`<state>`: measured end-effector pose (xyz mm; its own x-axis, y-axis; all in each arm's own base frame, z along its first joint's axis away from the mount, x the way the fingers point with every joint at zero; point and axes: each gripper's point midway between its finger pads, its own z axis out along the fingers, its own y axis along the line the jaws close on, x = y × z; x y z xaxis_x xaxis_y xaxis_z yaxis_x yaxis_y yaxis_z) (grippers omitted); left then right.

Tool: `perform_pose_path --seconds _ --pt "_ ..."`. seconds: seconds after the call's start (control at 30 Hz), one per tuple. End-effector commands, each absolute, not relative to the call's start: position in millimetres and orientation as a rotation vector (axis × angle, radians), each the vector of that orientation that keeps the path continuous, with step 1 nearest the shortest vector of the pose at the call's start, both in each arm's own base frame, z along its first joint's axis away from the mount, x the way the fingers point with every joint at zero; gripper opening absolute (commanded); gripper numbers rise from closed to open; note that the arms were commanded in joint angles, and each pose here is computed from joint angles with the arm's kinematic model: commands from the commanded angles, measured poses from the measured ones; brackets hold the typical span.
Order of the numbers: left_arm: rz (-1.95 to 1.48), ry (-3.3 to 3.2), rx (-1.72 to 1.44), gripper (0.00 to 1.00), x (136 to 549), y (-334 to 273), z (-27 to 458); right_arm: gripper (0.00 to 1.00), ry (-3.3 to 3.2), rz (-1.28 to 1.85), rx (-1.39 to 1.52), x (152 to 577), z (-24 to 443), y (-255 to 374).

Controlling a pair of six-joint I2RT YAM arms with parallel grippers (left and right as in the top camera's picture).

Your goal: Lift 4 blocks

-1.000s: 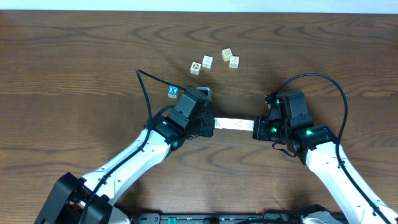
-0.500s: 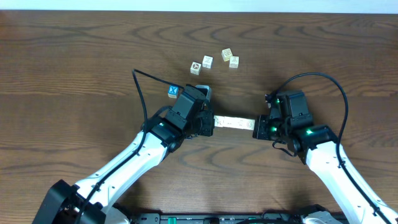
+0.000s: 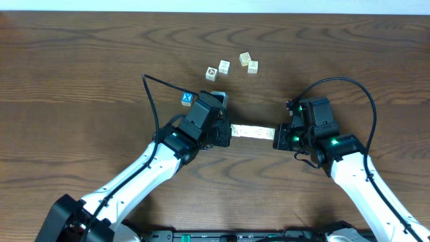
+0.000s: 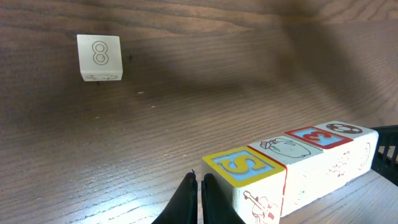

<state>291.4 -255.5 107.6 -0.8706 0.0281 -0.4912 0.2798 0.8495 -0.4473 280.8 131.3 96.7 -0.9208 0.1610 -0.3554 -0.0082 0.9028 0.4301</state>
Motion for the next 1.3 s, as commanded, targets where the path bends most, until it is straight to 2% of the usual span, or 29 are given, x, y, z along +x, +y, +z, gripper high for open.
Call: perform_pose_path --seconds 0.0,1.27 --pt "-0.931 2.476 0.374 0.07 278.0 -292.6 141.4 0.01 2.609 0.904 -0.022 275.4 133.8 173.6" --pt "-0.932 2.476 0.374 0.07 278.0 -292.7 141.5 0.01 2.621 0.887 -0.025 274.6 137.7 172.0"
